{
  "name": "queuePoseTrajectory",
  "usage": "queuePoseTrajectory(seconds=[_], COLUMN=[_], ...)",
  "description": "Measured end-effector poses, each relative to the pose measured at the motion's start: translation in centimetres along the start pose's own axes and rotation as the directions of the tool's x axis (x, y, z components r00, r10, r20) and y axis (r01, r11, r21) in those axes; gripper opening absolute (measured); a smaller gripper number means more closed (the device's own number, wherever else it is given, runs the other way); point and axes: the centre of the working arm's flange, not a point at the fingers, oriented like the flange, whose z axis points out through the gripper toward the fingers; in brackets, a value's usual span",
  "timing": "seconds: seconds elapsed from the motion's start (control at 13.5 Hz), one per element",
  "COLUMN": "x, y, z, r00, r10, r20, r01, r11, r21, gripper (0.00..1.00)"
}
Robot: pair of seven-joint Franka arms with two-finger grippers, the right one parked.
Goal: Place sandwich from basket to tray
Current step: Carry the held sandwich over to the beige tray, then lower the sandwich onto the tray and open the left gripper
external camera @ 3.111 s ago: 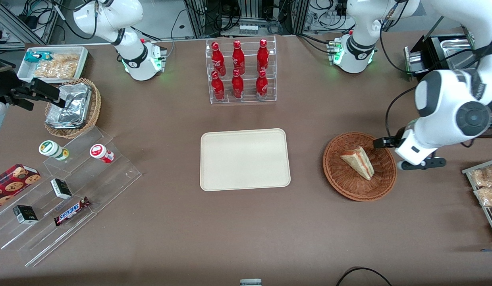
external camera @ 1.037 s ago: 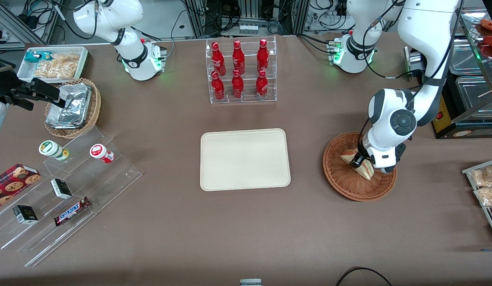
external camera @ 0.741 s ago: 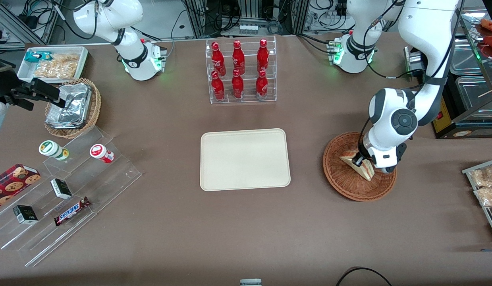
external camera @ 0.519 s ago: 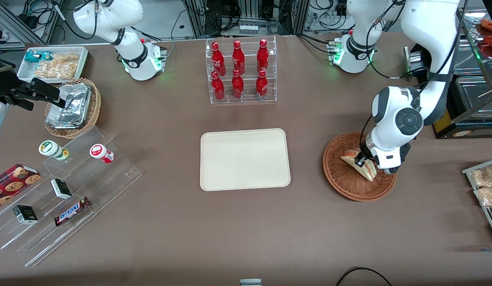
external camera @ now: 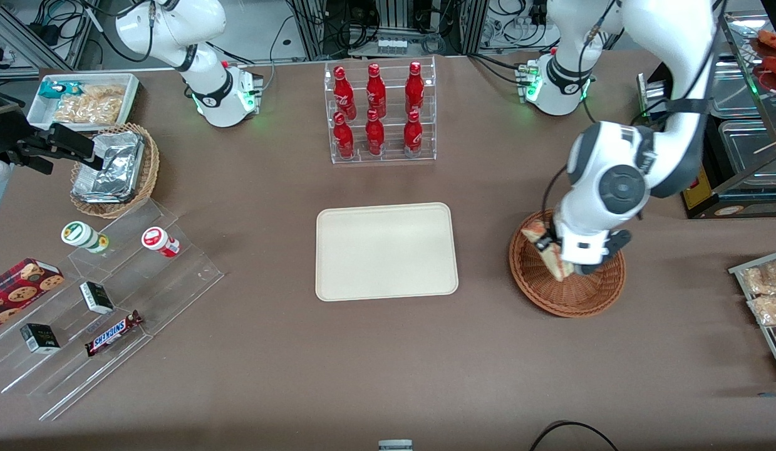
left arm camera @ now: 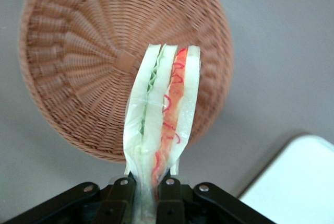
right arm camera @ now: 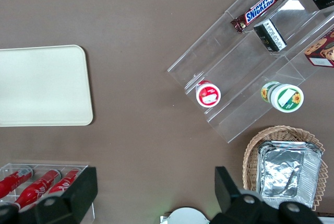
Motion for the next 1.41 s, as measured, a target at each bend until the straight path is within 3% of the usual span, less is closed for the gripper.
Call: queuePoseTrajectory(seconds=[0.22,0.37,0.59,0.81,1.11,1.41], x=[-2.8,-5.6,-10.1,-12.9,-18.3,-20.5], y=[4.2,8.1,14.2,18.8,23.7,26.0], z=[1.2,2.4,3.9,4.7,6.8,8.2], r00=[0.973,0.948,0.918,0.913,0.918,0.938], r10=[0.231,0.319,0.391,0.398,0.384,0.342], r20=[0.004,0.017,0.065,0.086,0.099,0.053], r01=[-0.231,-0.319,-0.388,-0.391,-0.376,-0.339], r11=[0.973,0.948,0.920,0.916,0.922,0.939], r21=[0.011,0.012,-0.045,-0.088,-0.092,-0.056], gripper=[0.15,0.15,0.15,0.15,0.15,0.15])
